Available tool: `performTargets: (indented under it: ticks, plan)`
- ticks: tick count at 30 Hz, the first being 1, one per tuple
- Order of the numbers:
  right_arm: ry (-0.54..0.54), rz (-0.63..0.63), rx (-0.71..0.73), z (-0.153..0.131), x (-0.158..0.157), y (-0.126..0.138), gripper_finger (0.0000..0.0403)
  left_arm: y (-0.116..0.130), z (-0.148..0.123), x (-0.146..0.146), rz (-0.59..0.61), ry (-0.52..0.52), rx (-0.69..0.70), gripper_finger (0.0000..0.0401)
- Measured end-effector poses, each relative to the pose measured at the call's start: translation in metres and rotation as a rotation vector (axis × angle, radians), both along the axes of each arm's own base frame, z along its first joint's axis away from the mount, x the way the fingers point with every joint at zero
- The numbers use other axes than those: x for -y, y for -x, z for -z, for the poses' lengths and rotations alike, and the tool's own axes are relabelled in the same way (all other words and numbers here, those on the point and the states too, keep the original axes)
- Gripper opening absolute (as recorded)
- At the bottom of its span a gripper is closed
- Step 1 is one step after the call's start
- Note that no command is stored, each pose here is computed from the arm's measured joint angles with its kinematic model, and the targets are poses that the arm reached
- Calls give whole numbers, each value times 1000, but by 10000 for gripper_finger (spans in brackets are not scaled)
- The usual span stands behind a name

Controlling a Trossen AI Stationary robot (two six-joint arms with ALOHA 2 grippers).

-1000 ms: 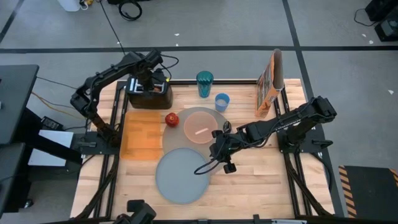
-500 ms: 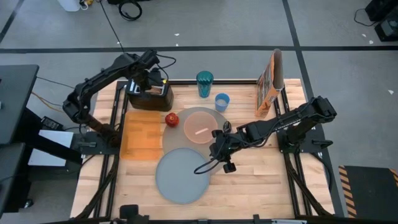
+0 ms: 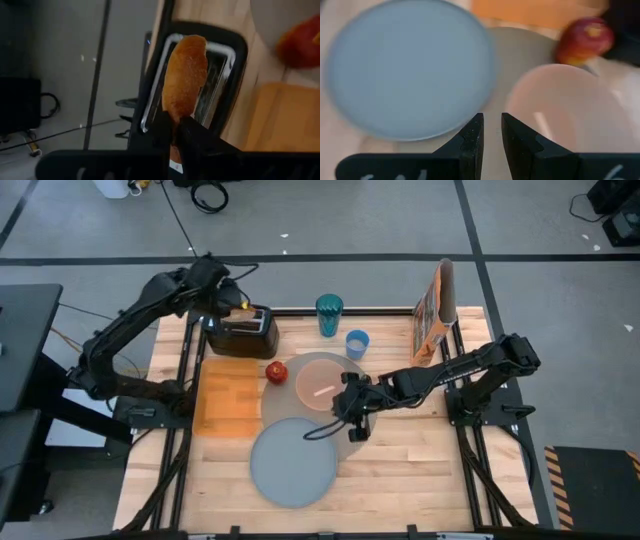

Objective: Arrange a breakfast setting
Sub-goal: Put the bagel on the blue plate on the gray placemat

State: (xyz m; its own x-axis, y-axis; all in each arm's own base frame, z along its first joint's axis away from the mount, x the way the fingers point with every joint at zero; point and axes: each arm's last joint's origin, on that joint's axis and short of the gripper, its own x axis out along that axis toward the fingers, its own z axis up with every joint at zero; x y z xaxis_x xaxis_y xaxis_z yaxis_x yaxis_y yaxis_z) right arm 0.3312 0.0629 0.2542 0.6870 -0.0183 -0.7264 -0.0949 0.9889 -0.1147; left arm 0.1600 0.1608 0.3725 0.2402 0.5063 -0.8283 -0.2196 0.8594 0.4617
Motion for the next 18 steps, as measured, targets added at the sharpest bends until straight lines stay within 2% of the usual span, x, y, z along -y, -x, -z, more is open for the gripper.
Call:
performTargets:
  ticks: [3,6,13,18]
  plan:
    - [27,44,6,0,7,-1,75,6,-11,14,-6,-15,80,24]
    - [21,58,23,-1,12,-3,75,9,-19,30,25,20,184,24]
    - [13,84,39,-3,18,-5,75,7,-33,65,132,197,432,24]
    - [-3,100,41,-3,19,-5,75,-3,-35,89,198,304,478,24]
